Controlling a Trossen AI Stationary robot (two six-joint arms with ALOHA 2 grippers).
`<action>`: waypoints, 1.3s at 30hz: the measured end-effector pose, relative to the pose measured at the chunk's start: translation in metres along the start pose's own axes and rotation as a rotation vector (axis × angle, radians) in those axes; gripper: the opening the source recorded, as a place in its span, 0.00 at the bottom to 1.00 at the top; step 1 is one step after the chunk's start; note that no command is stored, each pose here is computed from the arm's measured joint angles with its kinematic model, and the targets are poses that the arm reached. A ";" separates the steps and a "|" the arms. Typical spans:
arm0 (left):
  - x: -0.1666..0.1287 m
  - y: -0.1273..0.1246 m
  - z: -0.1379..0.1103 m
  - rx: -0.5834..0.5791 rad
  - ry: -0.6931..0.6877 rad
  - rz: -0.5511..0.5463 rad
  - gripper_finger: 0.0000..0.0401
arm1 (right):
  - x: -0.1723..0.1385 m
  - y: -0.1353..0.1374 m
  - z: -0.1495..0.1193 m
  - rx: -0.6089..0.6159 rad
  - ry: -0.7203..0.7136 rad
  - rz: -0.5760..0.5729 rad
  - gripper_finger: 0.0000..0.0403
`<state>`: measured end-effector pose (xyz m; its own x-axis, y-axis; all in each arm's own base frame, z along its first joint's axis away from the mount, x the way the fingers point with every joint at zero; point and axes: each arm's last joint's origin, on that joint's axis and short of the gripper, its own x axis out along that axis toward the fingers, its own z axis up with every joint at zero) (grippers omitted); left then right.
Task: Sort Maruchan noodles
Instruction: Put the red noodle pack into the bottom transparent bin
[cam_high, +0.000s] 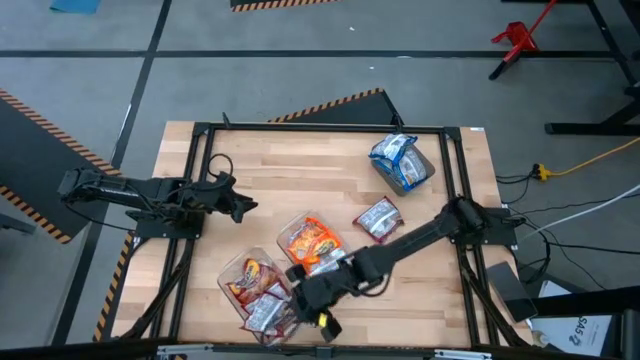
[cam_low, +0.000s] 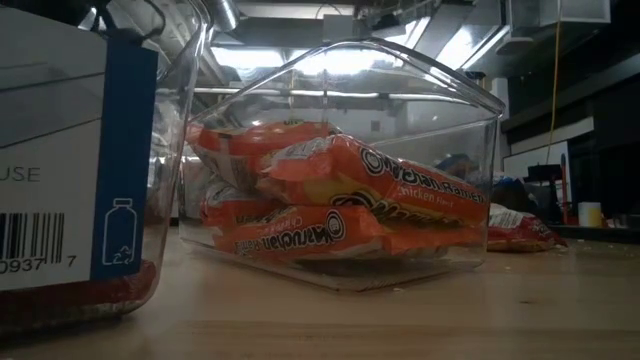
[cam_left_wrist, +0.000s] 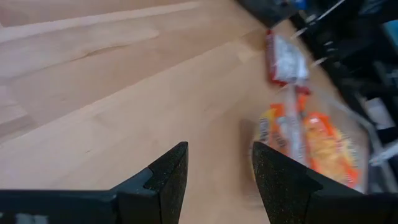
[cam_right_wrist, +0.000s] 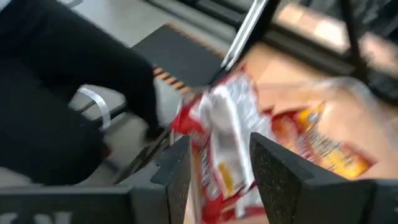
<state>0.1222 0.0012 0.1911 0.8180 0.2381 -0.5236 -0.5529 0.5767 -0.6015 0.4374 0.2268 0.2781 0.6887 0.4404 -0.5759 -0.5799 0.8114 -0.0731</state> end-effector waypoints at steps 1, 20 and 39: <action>0.000 -0.002 0.001 -0.006 -0.005 -0.019 0.43 | -0.001 0.005 0.005 -0.023 -0.015 -0.031 0.39; -0.005 -0.026 0.016 -0.131 -0.090 -0.313 0.43 | -0.002 0.022 0.018 -0.031 -0.102 -0.227 0.75; -0.008 -0.031 0.024 -0.215 -0.213 -0.342 0.43 | 0.069 0.041 -0.004 -0.116 -0.275 -0.346 0.74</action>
<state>0.1365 0.0005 0.2283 0.9614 0.2302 -0.1509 -0.2472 0.4805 -0.8414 0.4590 0.2892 0.2318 0.9313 0.2496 -0.2653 -0.3296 0.8873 -0.3225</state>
